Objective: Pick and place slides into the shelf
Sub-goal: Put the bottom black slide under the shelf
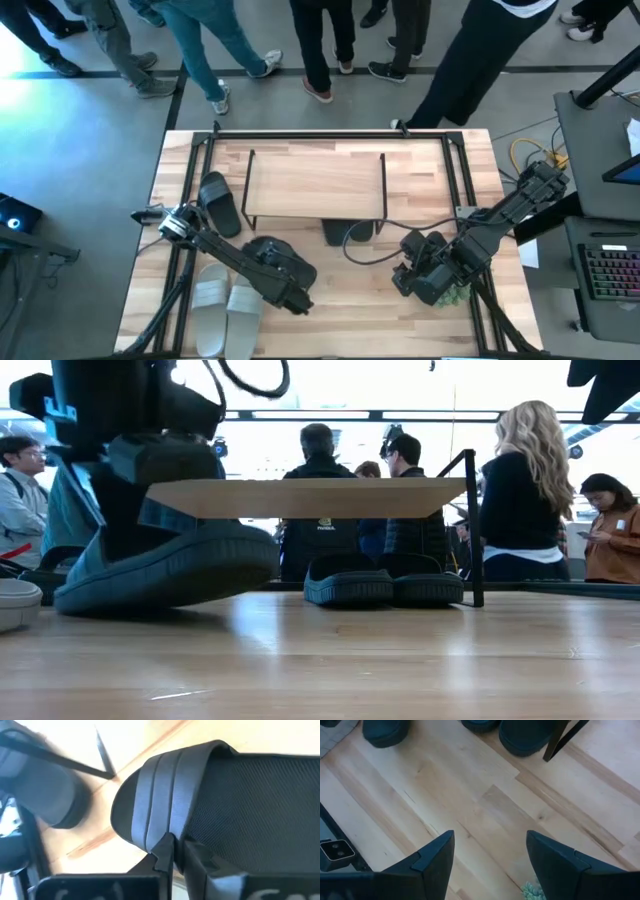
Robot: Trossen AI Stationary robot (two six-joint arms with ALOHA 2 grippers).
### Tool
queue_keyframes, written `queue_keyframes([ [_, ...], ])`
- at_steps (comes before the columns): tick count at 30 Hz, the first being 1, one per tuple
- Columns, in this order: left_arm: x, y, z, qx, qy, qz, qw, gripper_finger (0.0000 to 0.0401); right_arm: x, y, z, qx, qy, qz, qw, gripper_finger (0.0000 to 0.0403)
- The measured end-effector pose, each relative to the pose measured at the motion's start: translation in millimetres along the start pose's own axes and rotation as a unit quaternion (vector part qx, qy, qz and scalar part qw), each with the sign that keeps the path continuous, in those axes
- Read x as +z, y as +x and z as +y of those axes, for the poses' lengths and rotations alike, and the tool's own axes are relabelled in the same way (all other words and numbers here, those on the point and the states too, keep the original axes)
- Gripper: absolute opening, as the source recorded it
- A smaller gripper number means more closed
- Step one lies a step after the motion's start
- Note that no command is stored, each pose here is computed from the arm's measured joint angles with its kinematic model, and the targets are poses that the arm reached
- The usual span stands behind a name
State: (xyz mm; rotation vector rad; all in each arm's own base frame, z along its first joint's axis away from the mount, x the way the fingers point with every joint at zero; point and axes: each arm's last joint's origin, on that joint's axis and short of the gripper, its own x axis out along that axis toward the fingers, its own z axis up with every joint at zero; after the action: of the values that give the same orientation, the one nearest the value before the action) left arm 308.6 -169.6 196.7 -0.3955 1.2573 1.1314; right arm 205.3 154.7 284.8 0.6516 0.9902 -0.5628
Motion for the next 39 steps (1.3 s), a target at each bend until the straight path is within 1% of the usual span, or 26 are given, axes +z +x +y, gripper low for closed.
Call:
queue_keyframes([
  [3,2.3,-6.3,-3.8,-0.023,0.010,-0.002,1.000,0.0006,-0.1,0.0,-1.1,-0.006,-0.004,0.001,1.000,0.0238],
  [4,3.1,-9.5,-5.2,-0.033,0.023,-0.007,0.999,0.0005,-0.2,0.0,-1.8,-0.009,-0.004,0.001,1.000,0.0238],
  [6,5.5,-18.7,-10.1,-0.064,0.049,-0.031,0.996,0.0002,-0.3,-0.1,-3.2,-0.016,-0.002,0.001,1.000,0.0238],
  [8,7.7,-28.3,-14.0,-0.088,0.091,-0.071,0.989,0.0001,-0.3,-0.1,-4.1,-0.020,-0.002,0.002,1.000,0.0238],
  [10,11.0,-35.4,-17.4,-0.101,0.145,-0.114,0.978,0.0001,-0.3,-0.1,-5.3,-0.026,0.006,0.000,1.000,0.0238],
  [12,13.7,-39.4,-21.3,-0.105,0.212,-0.155,0.959,0.0001,0.3,-0.2,-5.5,-0.027,0.020,-0.011,0.999,0.0238],
  [15,18.4,-36.9,-24.7,-0.084,0.297,-0.205,0.929,0.0001,0.6,-0.2,-5.5,-0.027,0.037,-0.017,0.999,0.0238],
  [17,21.9,-31.4,-24.3,-0.060,0.324,-0.221,0.918,0.0000,0.9,-0.1,-5.5,-0.027,0.041,-0.022,0.999,0.0238],
  [19,26.0,-25.2,-22.7,-0.039,0.328,-0.228,0.916,0.0000,1.1,-0.2,-5.5,-0.027,0.044,-0.025,0.998,0.0238],
  [21,30.9,-20.5,-22.0,-0.030,0.323,-0.226,0.919,0.0000,1.0,-0.1,-5.5,-0.027,0.047,-0.025,0.998,0.0238],
  [25,37.7,-11.7,-20.6,-0.022,0.299,-0.217,0.929,0.0000,1.0,-0.1,-5.4,-0.027,0.047,-0.025,0.998,0.0238],
  [28,38.7,-5.0,-19.5,-0.017,0.287,-0.208,0.935,0.0000,1.0,-0.1,-5.5,-0.027,0.047,-0.025,0.998,0.0238],
  [33,37.0,1.7,-18.6,-0.009,0.290,-0.203,0.935,0.0002,1.1,-0.1,-5.5,-0.027,0.047,-0.025,0.998,0.0238],
  [36,36.2,4.1,-20.6,-0.017,0.285,-0.206,0.936,0.0021,1.1,-0.1,-5.5,-0.027,0.047,-0.026,0.998,0.0238],
  [39,34.9,7.4,-22.4,-0.023,0.281,-0.208,0.936,0.0055,1.1,-0.1,-5.5,-0.027,0.047,-0.026,0.998,0.0238],
])
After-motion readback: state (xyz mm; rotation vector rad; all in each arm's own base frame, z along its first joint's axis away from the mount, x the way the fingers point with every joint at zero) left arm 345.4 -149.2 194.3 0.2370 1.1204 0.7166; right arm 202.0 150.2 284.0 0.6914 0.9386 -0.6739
